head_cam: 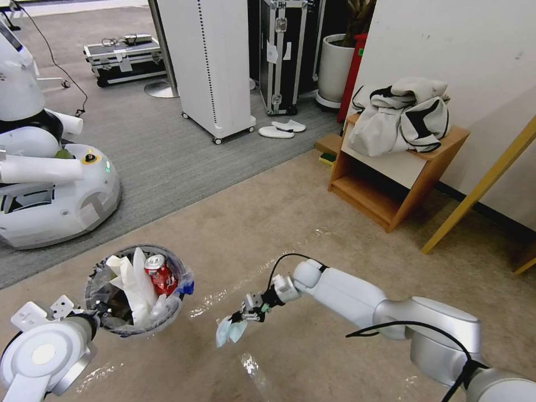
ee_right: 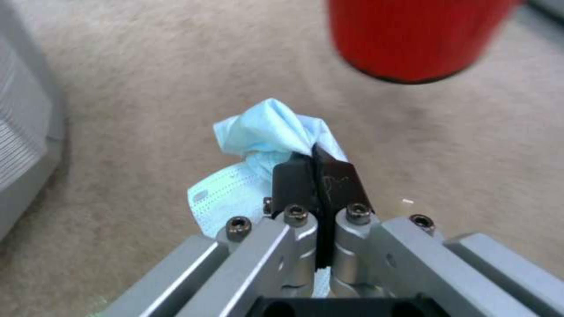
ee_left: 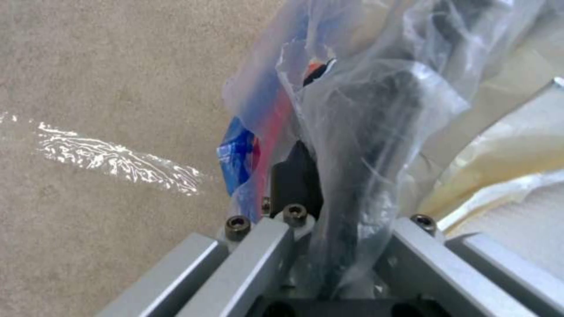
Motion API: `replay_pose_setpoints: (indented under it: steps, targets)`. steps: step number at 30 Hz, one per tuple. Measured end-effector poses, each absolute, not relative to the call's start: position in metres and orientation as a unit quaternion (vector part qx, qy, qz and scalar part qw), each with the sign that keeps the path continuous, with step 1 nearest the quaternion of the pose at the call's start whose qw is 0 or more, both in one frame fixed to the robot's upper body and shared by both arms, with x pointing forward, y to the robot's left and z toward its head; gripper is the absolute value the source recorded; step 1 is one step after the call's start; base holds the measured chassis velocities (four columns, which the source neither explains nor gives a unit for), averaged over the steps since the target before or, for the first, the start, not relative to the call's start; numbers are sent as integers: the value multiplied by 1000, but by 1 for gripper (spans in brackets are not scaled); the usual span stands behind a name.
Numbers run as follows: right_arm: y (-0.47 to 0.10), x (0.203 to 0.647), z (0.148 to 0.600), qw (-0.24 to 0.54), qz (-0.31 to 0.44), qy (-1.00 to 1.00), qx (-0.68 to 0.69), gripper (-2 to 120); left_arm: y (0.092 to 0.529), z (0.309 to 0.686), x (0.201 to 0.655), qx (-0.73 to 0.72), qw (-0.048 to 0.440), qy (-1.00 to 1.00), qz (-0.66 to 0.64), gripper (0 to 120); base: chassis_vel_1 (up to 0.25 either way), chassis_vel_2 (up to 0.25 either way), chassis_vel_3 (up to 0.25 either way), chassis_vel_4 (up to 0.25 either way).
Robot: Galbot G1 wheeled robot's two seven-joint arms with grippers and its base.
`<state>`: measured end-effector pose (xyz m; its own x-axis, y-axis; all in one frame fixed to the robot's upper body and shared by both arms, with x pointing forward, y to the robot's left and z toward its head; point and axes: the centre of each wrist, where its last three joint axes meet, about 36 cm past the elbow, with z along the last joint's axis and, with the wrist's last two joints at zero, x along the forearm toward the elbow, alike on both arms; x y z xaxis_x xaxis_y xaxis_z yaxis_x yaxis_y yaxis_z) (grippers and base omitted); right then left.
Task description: Pick up the trash bin and place the garbage on the floor into it.
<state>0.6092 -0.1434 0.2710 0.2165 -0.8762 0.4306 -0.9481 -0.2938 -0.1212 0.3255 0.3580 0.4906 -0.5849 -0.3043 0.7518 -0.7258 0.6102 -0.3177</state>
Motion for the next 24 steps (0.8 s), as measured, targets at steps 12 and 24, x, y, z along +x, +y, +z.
replay_pose_setpoints:
  steps: [12, 24]
  targets:
    - [-316, 622, 378, -13, 168, -720, 674, 0, 361, 487, 329, 313, 340, -828, 317, 0, 0, 0, 0, 0]
    - [-318, 631, 426, -78, 153, -739, 652, 0, 360, 484, 331, 312, 340, -827, 321, 0, 0, 0, 0, 0]
